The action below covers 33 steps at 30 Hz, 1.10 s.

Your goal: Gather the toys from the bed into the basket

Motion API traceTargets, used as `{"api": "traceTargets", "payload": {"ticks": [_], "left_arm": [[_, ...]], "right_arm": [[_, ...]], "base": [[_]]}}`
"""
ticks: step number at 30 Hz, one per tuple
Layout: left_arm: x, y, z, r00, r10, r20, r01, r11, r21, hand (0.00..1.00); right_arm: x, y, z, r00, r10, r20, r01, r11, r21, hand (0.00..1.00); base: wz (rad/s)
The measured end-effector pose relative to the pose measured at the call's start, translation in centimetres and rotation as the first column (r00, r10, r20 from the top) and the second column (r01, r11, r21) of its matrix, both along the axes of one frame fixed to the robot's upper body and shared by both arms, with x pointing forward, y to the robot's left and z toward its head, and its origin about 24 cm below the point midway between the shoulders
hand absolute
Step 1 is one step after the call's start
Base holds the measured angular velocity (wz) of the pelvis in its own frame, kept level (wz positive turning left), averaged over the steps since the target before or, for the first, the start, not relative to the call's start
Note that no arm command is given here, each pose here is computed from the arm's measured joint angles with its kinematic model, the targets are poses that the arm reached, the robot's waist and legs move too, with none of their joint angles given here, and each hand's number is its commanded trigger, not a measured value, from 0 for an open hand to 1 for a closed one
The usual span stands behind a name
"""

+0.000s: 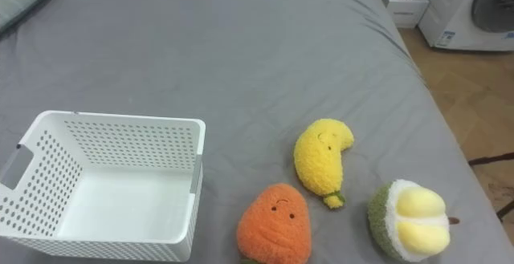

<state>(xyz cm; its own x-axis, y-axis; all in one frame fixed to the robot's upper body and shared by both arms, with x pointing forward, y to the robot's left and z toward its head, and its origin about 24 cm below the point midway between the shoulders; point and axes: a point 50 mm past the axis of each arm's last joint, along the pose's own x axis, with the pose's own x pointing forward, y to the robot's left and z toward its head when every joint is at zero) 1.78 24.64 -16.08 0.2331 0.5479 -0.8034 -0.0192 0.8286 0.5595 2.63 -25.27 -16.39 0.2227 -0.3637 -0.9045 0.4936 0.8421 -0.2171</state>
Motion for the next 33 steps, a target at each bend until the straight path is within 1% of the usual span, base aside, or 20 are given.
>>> {"api": "traceTargets", "payload": {"ticks": [19,24,27,30,33], "left_arm": [[-0.1,0.3,0.0,1.0,0.005,-0.002,-0.005,1.0,-0.007,0.0],[-0.1,0.3,0.0,1.0,0.021,0.002,-0.021,1.0,-0.008,0.0],[-0.2,0.4,0.1,0.999,0.041,0.005,-0.041,0.999,-0.007,0.0],[-0.6,0.5,0.1,0.998,0.062,0.002,-0.062,0.998,-0.004,0.0],[-0.8,0.6,0.1,0.997,0.079,-0.002,-0.079,0.997,-0.002,0.0]], "right_arm": [[-0.4,-0.1,0.0,1.0,-0.008,-0.009,0.008,1.0,0.005,0.0],[-0.5,-0.1,0.0,0.999,-0.045,-0.016,0.045,0.999,-0.011,0.0],[-0.8,-0.3,0.0,0.995,-0.1,-0.02,0.1,0.995,-0.013,0.0],[-1.3,-0.6,0.0,0.977,-0.21,-0.025,0.21,0.978,-0.012,0.0],[-2.3,-0.8,0.0,0.939,-0.338,-0.062,0.338,0.941,-0.017,0.0]], "base": [[0.0],[0.0],[0.0],[0.03],[0.0]]}}
